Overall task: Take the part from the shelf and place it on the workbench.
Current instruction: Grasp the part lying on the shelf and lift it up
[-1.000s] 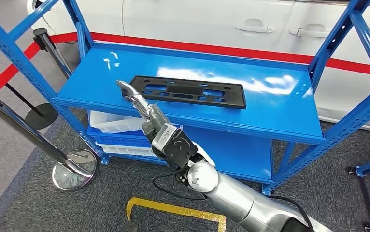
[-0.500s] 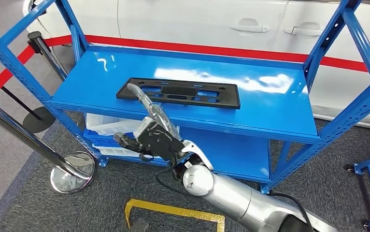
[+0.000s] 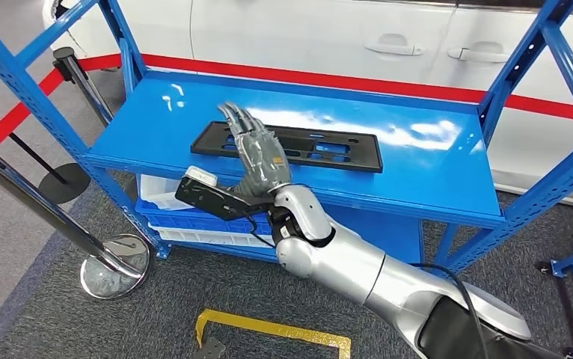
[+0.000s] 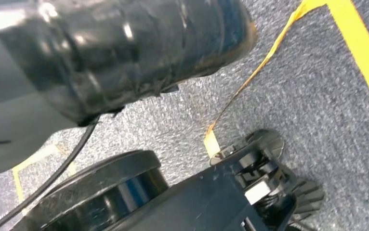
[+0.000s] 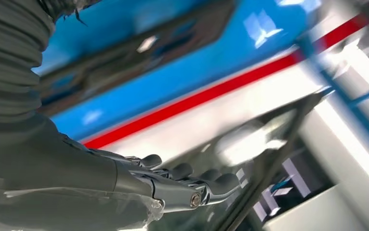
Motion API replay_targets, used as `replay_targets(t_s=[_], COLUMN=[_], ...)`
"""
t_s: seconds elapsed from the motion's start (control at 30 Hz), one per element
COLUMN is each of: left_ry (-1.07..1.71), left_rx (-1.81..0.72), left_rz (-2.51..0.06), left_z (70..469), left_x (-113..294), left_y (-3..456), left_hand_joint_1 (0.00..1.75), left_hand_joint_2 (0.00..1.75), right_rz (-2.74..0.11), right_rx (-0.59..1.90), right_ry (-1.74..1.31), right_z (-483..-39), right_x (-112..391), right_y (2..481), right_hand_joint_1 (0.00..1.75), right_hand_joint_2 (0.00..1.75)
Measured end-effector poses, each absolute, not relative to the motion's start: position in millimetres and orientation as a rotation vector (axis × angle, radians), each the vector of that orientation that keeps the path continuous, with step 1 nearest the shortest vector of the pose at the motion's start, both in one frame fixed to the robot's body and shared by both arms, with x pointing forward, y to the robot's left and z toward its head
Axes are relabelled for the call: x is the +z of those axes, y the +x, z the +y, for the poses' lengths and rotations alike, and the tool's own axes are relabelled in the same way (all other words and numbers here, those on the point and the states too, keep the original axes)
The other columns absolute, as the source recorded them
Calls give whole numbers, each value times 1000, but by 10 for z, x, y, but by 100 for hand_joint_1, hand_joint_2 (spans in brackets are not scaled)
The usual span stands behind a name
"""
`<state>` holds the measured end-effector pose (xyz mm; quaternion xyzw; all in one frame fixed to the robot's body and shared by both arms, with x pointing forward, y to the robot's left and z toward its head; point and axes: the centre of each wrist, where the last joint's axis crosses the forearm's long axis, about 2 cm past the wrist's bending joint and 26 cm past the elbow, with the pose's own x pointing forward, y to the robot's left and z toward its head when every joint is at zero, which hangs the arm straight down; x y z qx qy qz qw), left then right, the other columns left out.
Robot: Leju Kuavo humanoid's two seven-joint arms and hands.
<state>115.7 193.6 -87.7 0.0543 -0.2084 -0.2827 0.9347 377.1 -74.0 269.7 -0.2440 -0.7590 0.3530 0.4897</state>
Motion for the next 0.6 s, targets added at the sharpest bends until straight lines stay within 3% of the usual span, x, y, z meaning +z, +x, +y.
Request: replay_targets(t_s=[0.2,0.6], left_ry=[114,98], left_rx=[-557,-505], left_rz=[-432,-435], left_z=[1944,1999], left_x=[-878,-926], left_y=[1159,1007], left_hand_joint_1=[0,0], left_hand_joint_2=[0,0], right_rz=[-1708,-1256], right_rx=[897,1044], right_ry=[-920,-1304], right_z=[-958,-1844], right_x=[2642,2288], right_y=[4048,4377], right_hand_joint_1=[0,0], right_hand_joint_2=[175,175])
